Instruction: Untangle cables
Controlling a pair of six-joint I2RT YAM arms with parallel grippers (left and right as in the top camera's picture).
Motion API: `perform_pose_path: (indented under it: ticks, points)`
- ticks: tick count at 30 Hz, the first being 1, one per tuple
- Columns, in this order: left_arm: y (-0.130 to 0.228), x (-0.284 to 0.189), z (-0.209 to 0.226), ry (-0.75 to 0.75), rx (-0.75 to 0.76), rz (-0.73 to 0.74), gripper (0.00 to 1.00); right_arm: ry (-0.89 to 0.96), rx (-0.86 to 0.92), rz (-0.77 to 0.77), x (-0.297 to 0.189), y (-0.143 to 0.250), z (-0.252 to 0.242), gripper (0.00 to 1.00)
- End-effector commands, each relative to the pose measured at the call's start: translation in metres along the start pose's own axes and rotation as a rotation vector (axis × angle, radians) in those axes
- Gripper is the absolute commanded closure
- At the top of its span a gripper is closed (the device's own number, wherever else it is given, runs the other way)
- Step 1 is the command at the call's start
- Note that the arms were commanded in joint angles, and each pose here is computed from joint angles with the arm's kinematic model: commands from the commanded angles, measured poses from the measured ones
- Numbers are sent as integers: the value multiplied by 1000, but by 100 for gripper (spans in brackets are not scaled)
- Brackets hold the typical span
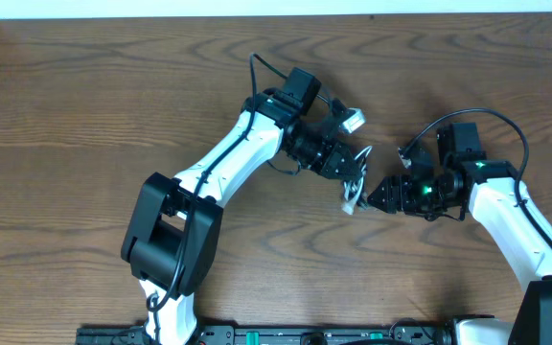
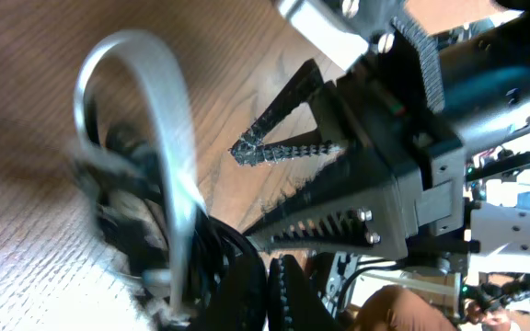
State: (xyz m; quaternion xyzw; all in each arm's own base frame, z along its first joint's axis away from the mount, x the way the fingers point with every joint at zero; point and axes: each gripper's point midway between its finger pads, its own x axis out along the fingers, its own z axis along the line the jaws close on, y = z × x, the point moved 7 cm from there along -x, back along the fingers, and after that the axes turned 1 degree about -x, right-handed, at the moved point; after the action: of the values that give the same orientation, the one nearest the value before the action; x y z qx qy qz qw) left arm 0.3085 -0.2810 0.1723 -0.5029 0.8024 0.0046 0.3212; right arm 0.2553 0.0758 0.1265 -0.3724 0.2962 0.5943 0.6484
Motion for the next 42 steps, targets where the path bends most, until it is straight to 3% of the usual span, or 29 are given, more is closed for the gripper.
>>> perform_pose_path:
  ticks: [1,4,9,11,14,17,28,34,42]
  points:
    - [-3,-4,-6,61,-25,-13,92,-47,4,20,4,4,4,28]
    - [-1,-4,-3,26,-39,-4,93,-44,-2,11,4,2,3,22]
    - [18,-8,27,-288,-123,79,92,18,-4,0,5,1,-3,17]
    - [19,-11,36,-385,-131,83,66,53,9,-2,4,1,-6,15]
    - [14,-15,46,-496,-190,41,53,109,61,-8,4,1,-12,12]
    - [5,-19,53,-559,-358,-62,53,121,73,-11,4,1,-13,11]
    - [5,5,38,-515,-1163,-289,50,121,73,-10,4,1,-13,9]
    - [7,18,35,-604,-1252,-382,50,121,75,-7,4,1,-13,9]
    - [15,35,52,-698,-1272,-389,50,122,79,0,4,3,-14,9]
